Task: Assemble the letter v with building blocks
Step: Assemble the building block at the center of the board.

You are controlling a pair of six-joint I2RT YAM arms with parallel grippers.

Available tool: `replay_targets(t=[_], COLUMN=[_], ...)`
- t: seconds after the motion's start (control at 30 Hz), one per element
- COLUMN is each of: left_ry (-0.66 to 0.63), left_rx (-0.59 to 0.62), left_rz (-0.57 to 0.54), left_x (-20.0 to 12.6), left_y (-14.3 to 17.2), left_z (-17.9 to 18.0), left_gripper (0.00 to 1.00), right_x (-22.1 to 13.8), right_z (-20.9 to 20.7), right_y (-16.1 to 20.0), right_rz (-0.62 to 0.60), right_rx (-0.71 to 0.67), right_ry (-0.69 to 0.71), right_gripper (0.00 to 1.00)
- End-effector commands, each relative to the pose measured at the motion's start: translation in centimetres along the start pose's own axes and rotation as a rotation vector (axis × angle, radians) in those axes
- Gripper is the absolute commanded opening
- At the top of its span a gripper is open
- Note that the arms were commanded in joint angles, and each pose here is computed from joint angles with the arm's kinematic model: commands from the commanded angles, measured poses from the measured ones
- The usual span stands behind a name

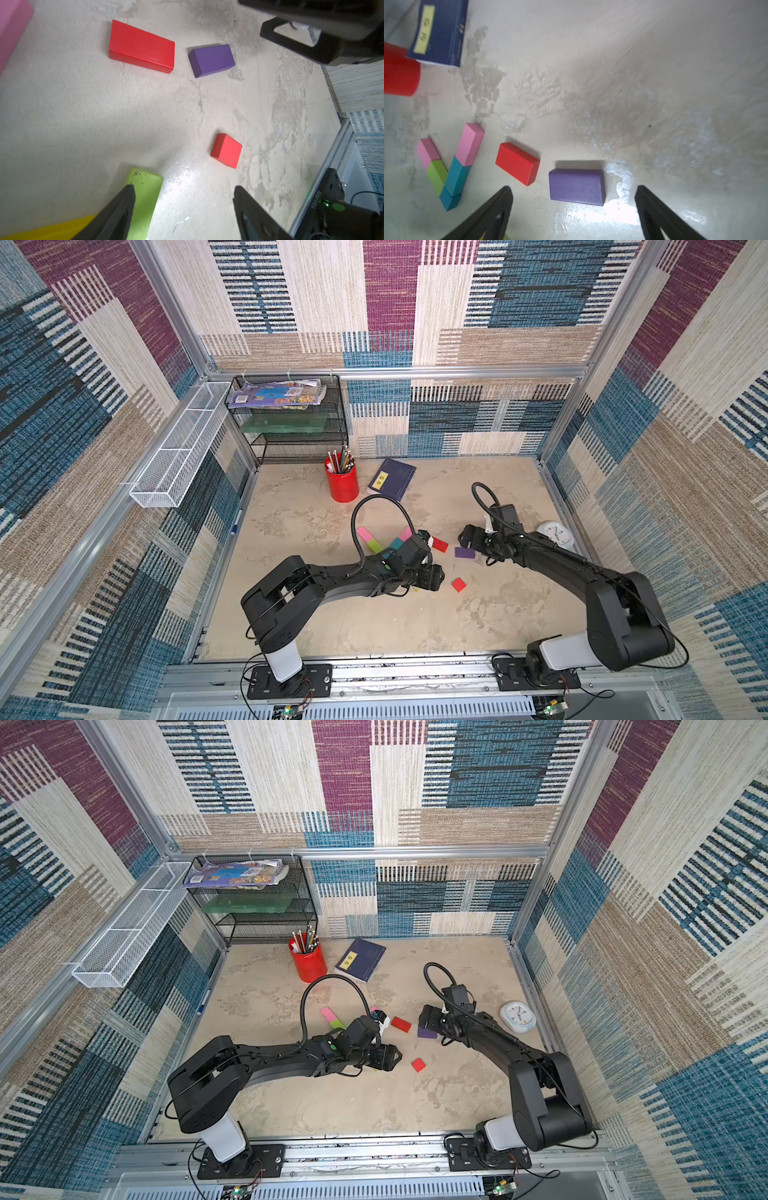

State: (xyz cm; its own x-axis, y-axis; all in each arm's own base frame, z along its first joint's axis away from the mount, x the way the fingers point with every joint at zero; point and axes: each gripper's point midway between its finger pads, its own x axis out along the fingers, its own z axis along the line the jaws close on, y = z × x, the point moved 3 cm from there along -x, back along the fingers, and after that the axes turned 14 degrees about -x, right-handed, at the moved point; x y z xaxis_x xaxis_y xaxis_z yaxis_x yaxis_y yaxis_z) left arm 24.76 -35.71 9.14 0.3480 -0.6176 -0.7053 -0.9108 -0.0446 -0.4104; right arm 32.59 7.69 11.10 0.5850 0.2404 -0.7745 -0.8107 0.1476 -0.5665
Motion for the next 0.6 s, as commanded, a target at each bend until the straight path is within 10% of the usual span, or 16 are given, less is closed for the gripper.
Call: replay_targets(t=[0.0,0.1,0.4,0.57], left_ry=[0.054,0.089,0.058,0.024], left_rx=[-0.045,-0.086,-0.104,-0.092], left_rz=[-0.019,0.001,-0.006,0.0], left_x=[0.5,1.3,2.6,3.3], left_y=[-1.1,-1.4,-2.0,-2.3], left_z=[-0.6,-0.2,0.9,1.4], left_gripper=[0.72,0.58,0.15,0.0], right_x=[-0.4,-0.1,2.3,3.7], right_z=[-0.6,-2.7,-4.6,-4.6], right_y=[-0.6,-0.4,2.4,3.6], right_rz=[-0.028,-0.014,0.057,0.087], right_rx=[-0.041,0.003,0.096,0.113], right_ry=[-0.027,-0.043,-0.139,-0.167], right_gripper=[0.95,0.98,0.15,0.06])
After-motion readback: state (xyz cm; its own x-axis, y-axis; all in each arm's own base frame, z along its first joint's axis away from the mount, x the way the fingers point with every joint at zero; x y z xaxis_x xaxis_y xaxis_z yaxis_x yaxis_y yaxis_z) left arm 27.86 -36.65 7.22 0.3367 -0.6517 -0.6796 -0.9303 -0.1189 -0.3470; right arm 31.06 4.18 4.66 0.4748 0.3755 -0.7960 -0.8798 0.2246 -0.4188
